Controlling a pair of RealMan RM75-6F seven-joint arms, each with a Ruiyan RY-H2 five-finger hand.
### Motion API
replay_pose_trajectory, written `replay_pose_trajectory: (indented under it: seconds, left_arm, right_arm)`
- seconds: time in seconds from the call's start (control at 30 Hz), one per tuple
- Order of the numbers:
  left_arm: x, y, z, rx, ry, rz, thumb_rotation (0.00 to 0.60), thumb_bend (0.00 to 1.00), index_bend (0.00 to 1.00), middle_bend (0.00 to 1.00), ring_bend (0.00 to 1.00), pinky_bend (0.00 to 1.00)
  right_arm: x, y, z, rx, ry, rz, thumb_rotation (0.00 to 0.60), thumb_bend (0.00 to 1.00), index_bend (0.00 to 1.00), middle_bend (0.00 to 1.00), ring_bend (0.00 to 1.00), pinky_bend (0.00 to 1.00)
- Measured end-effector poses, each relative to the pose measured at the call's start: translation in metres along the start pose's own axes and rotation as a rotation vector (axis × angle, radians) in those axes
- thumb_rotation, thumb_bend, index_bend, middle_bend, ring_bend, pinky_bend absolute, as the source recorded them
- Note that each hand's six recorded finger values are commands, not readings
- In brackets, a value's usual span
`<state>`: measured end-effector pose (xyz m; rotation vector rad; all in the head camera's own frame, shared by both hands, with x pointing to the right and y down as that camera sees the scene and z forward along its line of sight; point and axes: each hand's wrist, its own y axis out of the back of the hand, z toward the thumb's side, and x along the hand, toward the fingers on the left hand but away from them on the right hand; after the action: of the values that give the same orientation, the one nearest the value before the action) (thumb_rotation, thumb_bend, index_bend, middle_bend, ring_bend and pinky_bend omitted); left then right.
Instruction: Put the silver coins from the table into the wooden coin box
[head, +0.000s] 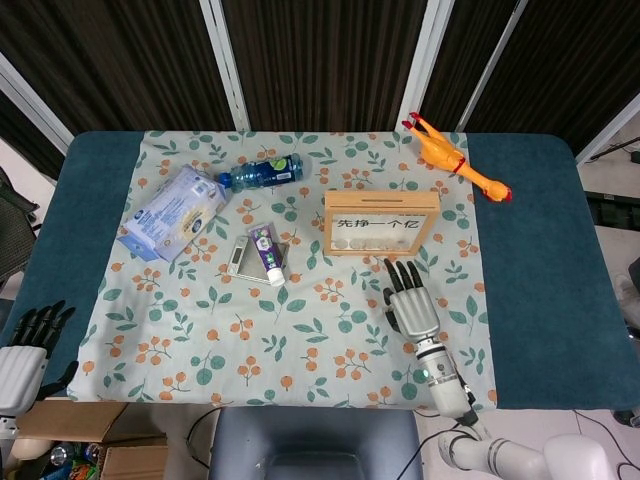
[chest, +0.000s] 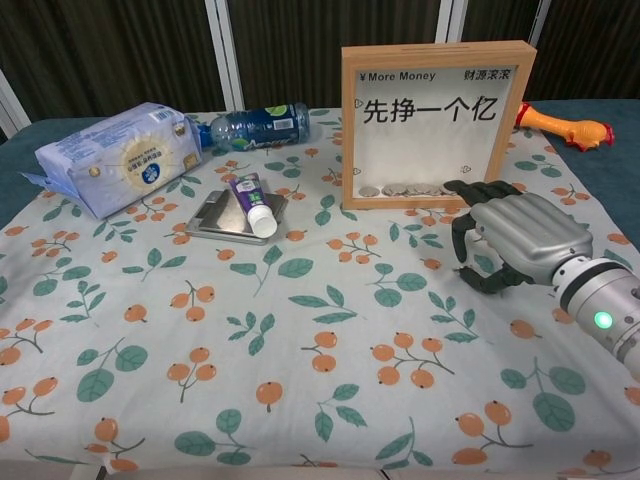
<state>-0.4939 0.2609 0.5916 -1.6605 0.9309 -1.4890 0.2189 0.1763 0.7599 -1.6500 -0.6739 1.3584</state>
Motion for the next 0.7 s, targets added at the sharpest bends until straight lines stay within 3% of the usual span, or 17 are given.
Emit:
replay_pose_trajectory:
  seconds: [0.53,0.7]
  left_arm:
    - [-0.001,-0.001,-0.001,-0.001,0.001,-0.003,0.6,0.36,0.0,0.0,0.0,0.0]
    - [-0.002,0.001,-0.001,-0.002,0.003,0.003,0.6,0.36,0.0,0.0,0.0,0.0]
  right_arm:
    - [-0.001,0.001,0.0,-0.008,-0.006,-0.005,0.6,0.58,0.7,0.08,0.0,0.0]
    - [0.0,0.012,0.0,-0.038,0.001,-0.038,0.6,0.58,0.71,0.08,0.0,0.0]
